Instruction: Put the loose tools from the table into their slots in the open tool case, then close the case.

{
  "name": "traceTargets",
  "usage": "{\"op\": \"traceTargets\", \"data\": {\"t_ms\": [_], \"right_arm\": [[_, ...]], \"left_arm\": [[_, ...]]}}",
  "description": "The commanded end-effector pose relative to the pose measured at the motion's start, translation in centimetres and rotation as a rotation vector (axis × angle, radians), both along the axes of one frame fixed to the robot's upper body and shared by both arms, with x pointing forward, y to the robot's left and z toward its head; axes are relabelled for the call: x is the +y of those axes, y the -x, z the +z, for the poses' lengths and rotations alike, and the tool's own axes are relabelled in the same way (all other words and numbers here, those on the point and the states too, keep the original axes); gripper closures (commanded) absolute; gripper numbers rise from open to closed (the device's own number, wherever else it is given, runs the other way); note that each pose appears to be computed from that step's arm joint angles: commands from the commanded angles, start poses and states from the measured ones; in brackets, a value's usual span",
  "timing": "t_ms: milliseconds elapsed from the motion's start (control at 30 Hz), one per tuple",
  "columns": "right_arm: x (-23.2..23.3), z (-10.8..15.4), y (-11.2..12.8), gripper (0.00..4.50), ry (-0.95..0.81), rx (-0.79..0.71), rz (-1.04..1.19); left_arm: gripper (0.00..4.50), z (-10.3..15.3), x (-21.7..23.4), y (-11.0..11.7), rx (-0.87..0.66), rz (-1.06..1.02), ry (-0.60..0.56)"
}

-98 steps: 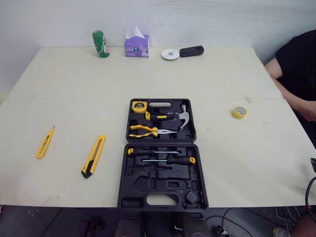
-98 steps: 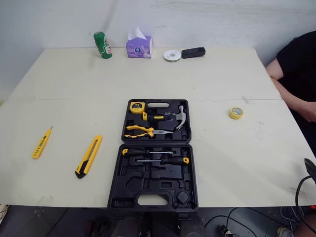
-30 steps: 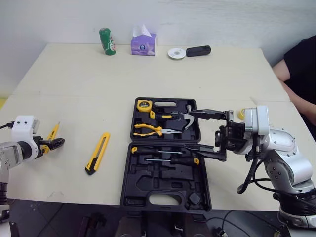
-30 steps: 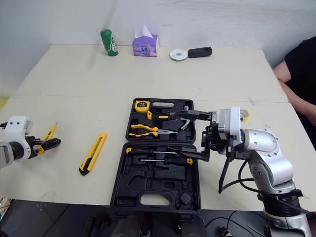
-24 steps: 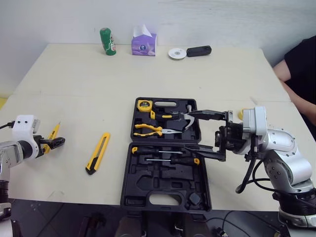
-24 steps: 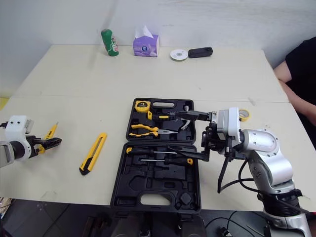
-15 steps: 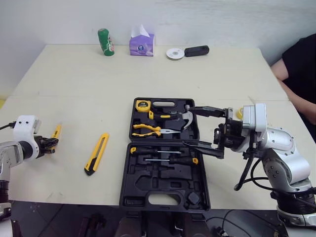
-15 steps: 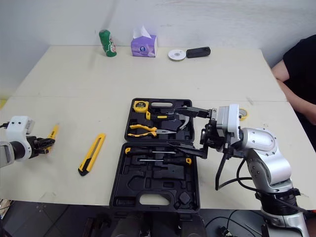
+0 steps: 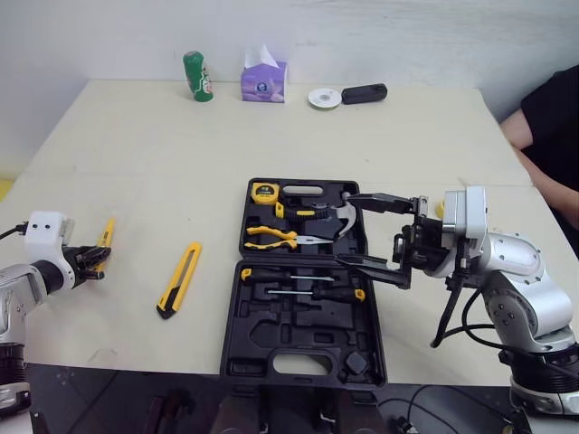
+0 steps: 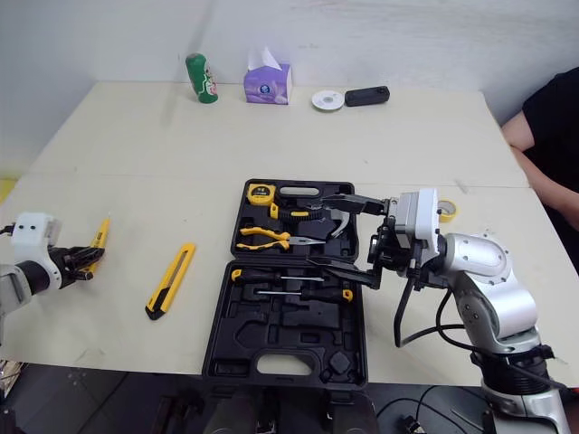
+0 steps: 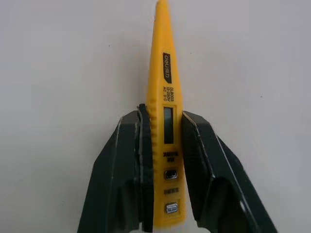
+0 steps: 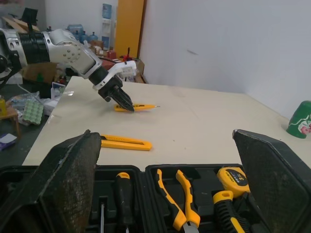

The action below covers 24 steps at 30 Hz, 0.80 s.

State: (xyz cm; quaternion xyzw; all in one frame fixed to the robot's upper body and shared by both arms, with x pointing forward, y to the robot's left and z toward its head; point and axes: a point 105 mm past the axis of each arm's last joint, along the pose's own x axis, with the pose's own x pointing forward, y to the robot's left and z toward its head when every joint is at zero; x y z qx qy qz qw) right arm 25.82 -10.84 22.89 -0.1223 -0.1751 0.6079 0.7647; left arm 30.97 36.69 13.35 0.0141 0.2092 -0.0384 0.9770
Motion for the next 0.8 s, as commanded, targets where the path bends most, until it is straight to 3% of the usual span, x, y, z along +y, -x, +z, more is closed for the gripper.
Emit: {"op": "traceTargets", "data": {"t_ms": [33,167,267,433,800], "right_arm": [[-1.0,0.4,0.4,0.0,0.021,-0.035,-0.025],[-1.9,-0.2,0.5,0.0,0.035,-0.027,-0.05],[-2.4,-0.6,0.6,0.0,0.032,-0.009,-0.064],[-3.3,-1.2,1.0,0.0,0.065,-0.008,-0.083],[-4.8,-2.7,3.4,0.0,0.126,0.026,-0.147]], "left_arm": [[3.98,5.5,-3.0,0.9,-0.195,-0.27,-0.062],[3.98,8.0,-6.0,1.7,-0.292,-0.503,-0.086],[3.98,9.3,-9.8,2.3,-0.369,-0.74,-0.038],[3.98,8.5,-15.0,3.1,-0.311,-1.036,-0.014],[3.98,6.3,-23.0,5.3,-0.125,-1.452,-0.087]]}}
